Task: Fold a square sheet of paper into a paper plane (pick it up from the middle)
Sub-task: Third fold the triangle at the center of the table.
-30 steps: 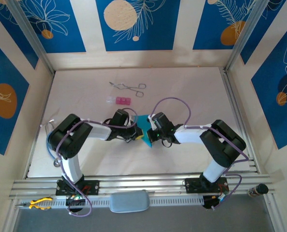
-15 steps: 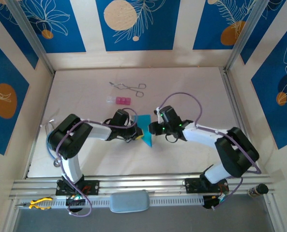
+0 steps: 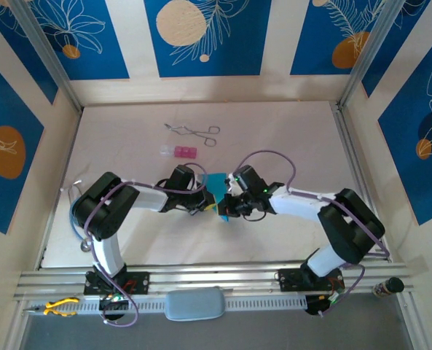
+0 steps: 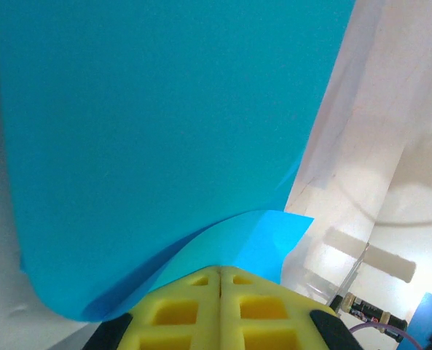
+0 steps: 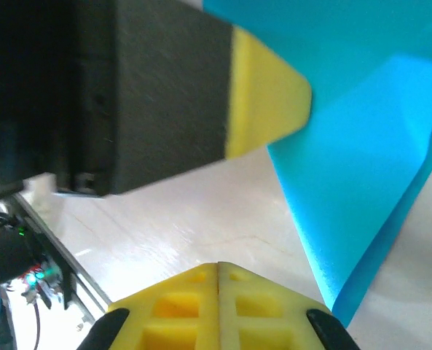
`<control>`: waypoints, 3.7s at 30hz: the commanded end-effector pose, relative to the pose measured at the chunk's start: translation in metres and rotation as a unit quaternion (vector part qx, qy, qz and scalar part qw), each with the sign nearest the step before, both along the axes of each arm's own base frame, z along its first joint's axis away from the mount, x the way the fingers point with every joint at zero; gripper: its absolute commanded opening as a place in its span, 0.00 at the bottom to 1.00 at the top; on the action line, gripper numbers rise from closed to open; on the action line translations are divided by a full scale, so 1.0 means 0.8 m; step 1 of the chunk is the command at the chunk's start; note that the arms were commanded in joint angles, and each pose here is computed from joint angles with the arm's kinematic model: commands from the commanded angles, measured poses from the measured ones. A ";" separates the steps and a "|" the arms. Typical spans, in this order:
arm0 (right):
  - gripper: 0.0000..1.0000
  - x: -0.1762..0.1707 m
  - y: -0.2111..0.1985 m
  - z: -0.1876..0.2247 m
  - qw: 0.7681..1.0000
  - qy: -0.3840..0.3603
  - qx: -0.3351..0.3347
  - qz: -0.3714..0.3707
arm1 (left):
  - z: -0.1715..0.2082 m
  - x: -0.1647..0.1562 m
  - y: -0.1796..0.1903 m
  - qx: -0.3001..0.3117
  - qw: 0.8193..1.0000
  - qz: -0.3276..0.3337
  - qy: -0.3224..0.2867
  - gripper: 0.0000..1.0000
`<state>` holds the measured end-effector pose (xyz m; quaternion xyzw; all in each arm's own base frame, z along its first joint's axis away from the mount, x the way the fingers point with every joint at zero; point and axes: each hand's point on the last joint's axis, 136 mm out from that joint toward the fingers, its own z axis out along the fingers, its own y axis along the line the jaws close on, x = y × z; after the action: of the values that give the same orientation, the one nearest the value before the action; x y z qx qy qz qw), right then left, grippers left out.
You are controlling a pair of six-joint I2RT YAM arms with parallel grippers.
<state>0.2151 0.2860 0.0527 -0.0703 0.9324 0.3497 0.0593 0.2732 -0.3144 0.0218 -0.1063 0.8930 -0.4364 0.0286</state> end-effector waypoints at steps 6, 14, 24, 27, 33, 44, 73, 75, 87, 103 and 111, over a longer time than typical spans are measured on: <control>0.04 0.004 0.016 -0.015 0.999 0.022 -0.028 0.010 | -0.025 -0.007 0.013 0.035 0.999 0.013 0.013 0.03; 0.04 0.009 0.007 -0.037 0.997 0.027 -0.072 -0.003 | -0.024 -0.008 0.013 0.034 0.999 0.011 0.013 0.03; 0.05 -0.005 -0.012 -0.066 0.995 0.058 -0.073 -0.022 | -0.028 -0.007 0.014 0.035 0.999 0.012 0.016 0.03; 0.06 -0.008 -0.015 -0.066 0.996 0.061 -0.068 -0.024 | -0.031 -0.007 0.014 0.038 0.999 0.012 0.017 0.03; 0.08 -0.014 -0.020 -0.063 0.997 0.064 -0.047 -0.022 | -0.034 -0.008 0.016 0.041 0.999 0.013 0.020 0.02; 0.09 -0.022 -0.035 -0.059 0.998 0.058 -0.028 -0.022 | -0.039 -0.007 0.021 0.053 0.998 0.018 0.022 0.00; 0.09 0.032 -0.005 -0.014 0.997 0.050 0.040 -0.043 | -0.031 -0.003 0.018 0.028 0.998 0.046 0.021 0.00; 0.09 0.033 -0.002 -0.018 0.997 0.057 0.043 -0.038 | -0.031 -0.003 0.018 0.028 0.998 0.045 0.020 0.00; 0.05 0.002 -0.042 -0.082 0.990 0.119 -0.034 -0.072 | 0.011 0.008 0.002 0.003 0.999 0.004 -0.038 0.07; 0.03 0.001 -0.045 -0.083 0.989 0.124 -0.050 -0.068 | -0.013 -0.005 0.002 0.049 0.998 -0.018 -0.020 0.02; 0.02 -0.007 -0.057 -0.093 0.985 0.135 -0.081 -0.067 | -0.021 0.018 0.035 0.050 0.999 0.015 -0.015 0.02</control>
<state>0.2384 0.2719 0.0131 0.0081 0.9341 0.3567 0.0097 0.2806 -0.3067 0.0210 -0.0954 0.9020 -0.4182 0.0496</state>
